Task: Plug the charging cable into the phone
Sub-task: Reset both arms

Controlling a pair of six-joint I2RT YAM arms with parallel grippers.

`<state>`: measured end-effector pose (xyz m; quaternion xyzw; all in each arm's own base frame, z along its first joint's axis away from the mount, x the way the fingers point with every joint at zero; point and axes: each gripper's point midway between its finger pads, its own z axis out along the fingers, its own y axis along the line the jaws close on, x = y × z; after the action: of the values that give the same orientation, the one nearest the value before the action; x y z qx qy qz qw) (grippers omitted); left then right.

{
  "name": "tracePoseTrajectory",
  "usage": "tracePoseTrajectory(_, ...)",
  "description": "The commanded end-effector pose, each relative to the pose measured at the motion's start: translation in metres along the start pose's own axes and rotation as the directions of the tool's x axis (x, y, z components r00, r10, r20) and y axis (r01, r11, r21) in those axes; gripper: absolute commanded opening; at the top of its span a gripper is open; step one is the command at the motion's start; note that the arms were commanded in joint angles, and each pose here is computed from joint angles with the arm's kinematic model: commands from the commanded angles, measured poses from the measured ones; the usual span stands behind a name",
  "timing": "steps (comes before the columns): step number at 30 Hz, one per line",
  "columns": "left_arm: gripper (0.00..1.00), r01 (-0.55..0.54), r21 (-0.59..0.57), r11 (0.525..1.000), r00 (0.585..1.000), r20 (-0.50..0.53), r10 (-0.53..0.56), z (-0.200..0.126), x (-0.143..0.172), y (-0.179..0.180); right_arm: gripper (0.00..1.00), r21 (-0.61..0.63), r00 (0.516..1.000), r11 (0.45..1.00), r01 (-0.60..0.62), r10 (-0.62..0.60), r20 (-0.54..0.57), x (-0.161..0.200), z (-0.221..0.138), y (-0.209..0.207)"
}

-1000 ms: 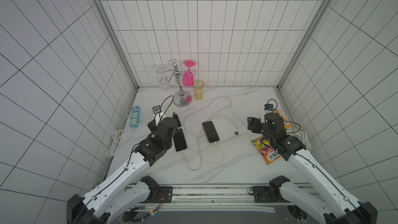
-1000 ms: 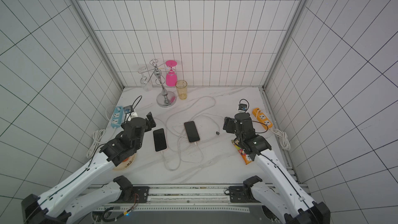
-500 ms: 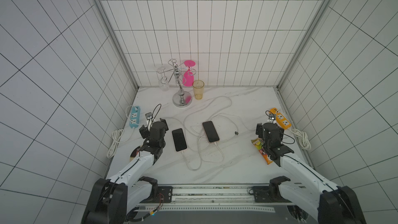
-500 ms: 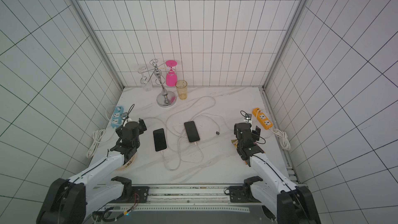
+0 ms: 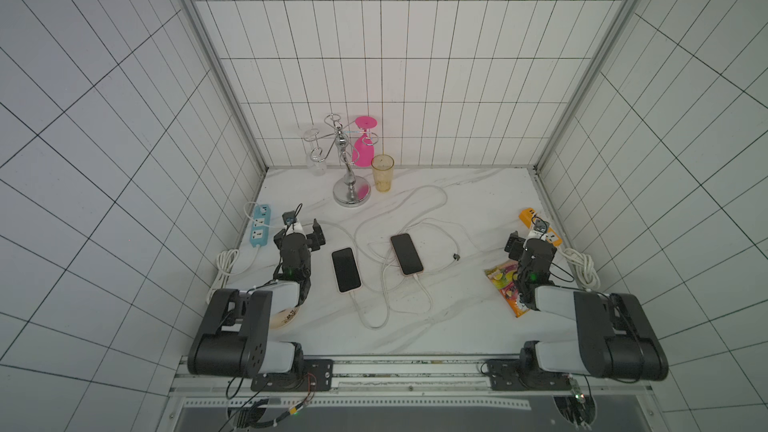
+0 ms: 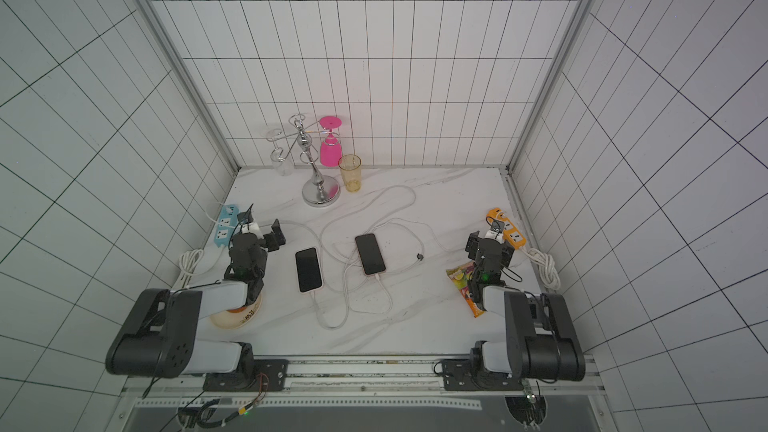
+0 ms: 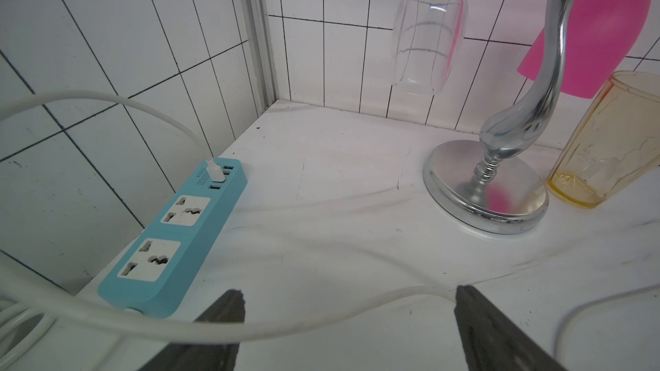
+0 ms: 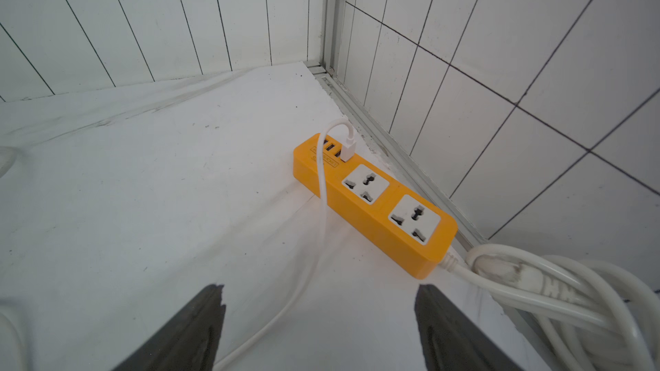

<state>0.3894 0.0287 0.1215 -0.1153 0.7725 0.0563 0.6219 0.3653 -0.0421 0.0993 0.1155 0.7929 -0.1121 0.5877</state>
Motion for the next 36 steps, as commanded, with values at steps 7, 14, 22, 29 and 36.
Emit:
tracePoseTrajectory(7, 0.95, 0.001, 0.003, 1.000, 0.997, -0.074, -0.001, 0.024, 0.004, 0.002, 0.88, -0.064, 0.998, 0.998, -0.005, 0.001, -0.066, -0.004, 0.029, 0.010)
tracePoseTrajectory(14, 0.98, 0.014, 0.026, 1.000, 0.997, -0.079, -0.012, 0.024, 0.003, 0.002, 0.99, -0.070, 0.998, 0.998, -0.006, 0.001, -0.067, -0.005, 0.027, 0.010)
tracePoseTrajectory(22, 0.98, 0.015, 0.022, 1.000, 0.997, -0.074, -0.014, 0.025, 0.002, 0.003, 0.99, -0.068, 0.998, 0.998, -0.006, 0.001, -0.063, -0.006, 0.027, 0.010)
tracePoseTrajectory(29, 0.98, 0.014, 0.022, 1.000, 0.997, -0.077, -0.012, 0.025, 0.002, 0.003, 0.99, -0.069, 0.998, 0.998, -0.005, 0.001, -0.065, -0.005, 0.027, 0.010)
tracePoseTrajectory(36, 0.98, 0.012, 0.022, 1.000, 0.997, -0.079, -0.011, 0.026, 0.003, 0.002, 0.99, -0.069, 0.998, 0.998, -0.005, 0.001, -0.064, -0.006, 0.027, 0.010)
